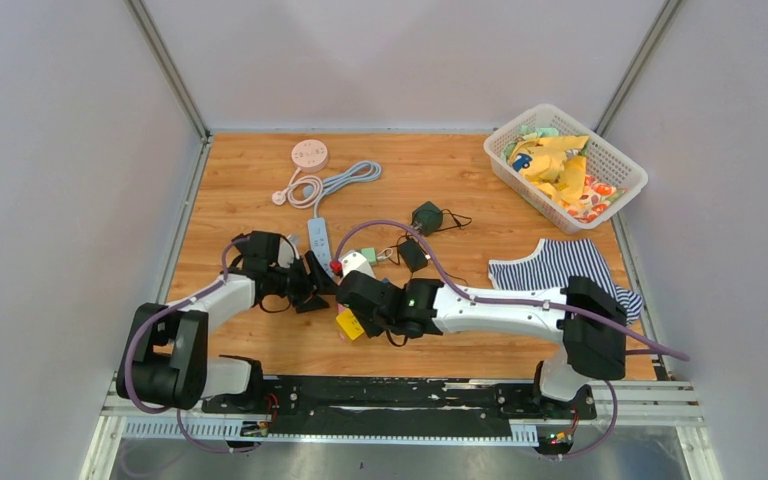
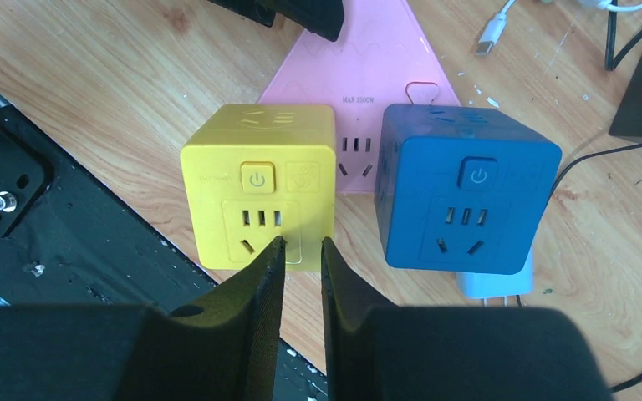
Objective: Insert the plug
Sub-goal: Insert the plug into the socket, then pick up the plug from the center of the board.
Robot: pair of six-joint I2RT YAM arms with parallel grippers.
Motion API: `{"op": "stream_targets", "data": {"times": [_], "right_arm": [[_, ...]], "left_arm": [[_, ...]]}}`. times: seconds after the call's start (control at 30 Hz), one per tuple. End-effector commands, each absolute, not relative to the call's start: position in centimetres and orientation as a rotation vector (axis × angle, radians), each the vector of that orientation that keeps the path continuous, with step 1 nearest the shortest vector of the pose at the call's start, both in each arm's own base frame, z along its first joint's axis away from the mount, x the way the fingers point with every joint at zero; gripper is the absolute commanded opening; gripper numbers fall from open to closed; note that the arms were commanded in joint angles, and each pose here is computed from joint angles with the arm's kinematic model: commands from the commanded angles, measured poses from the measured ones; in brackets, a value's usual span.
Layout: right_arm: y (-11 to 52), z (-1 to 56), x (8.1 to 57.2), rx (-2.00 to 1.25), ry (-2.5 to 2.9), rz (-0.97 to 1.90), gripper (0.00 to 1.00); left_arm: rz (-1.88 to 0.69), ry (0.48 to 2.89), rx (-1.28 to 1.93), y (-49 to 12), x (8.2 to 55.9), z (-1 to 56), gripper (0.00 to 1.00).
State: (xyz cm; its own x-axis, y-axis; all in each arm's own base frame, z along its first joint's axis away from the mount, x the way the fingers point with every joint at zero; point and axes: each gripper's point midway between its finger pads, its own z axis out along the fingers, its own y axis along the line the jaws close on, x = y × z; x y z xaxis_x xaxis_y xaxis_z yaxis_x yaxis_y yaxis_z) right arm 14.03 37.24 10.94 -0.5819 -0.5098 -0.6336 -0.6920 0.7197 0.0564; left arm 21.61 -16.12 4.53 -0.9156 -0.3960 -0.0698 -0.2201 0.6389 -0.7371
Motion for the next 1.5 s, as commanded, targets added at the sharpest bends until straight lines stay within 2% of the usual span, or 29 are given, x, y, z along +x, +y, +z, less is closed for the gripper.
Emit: {"op": "stream_targets", "data": {"times": [0.0, 0.23, 0.3, 0.47, 0.53, 0.57, 0.73, 0.9, 0.97, 1.1, 1.3, 1.4, 1.47], "right_arm": [[35.1, 9.9, 14.6, -0.88, 2.356, 0.315, 0.23], [34.8, 13.8, 15.0, -0.836, 2.269, 0.387, 0.28], [34.3, 14.4, 15.5, -0.813, 2.245, 0.369, 0.35], [31.6, 16.1, 17.4, -0.703, 2.163, 0.263, 0.62], [30.6, 16.5, 18.1, -0.668, 2.148, 0.235, 0.69], [30.1, 16.6, 18.4, -0.654, 2.147, 0.231, 0.72], [28.3, 17.6, 19.3, -0.577, 2.129, 0.234, 0.8], [27.6, 17.8, 19.1, -0.558, 2.117, 0.26, 1.0], [27.3, 17.4, 18.9, -0.548, 2.119, 0.268, 1.0], [26.9, 16.9, 18.8, -0.542, 2.113, 0.279, 1.0], [26.3, 16.4, 18.6, -0.553, 2.105, 0.276, 0.98], [25.9, 16.4, 18.6, -0.552, 2.096, 0.269, 0.98], [25.7, 16.6, 18.6, -0.555, 2.087, 0.272, 0.98]], "left_arm": [[-1.181, 2.633, -0.461, -16.6, 22.0, 5.3, 0.62], [-1.084, 2.611, -0.439, -15.8, 23.2, 6.3, 0.62], [-1.015, 2.619, -0.422, -15.2, 23.5, 6.9, 0.62], [-0.826, 2.538, -0.315, -13.3, 25.2, 10.9, 0.65], [-0.804, 2.477, -0.291, -13.0, 25.8, 12.8, 0.98], [-0.804, 2.449, -0.28, -13.0, 26.0, 13.7, 1.0], [-0.711, 2.356, -0.265, -11.8, 26.9, 16.2, 1.0], [-0.423, 2.324, -0.4, -7.7, 27.7, 14.5, 1.0], [-0.355, 2.305, -0.467, -6.5, 27.7, 13.7, 1.0], [-0.385, 2.335, -0.503, -6.9, 27.3, 12.2, 1.0], [-0.395, 2.584, -0.418, -8.1, 26.0, 7.9, 0.99], [-0.465, 2.645, -0.45, -9.2, 25.5, 5.8, 0.81], [-0.475, 2.667, -0.465, -9.5, 25.2, 4.6, 0.76]]}}
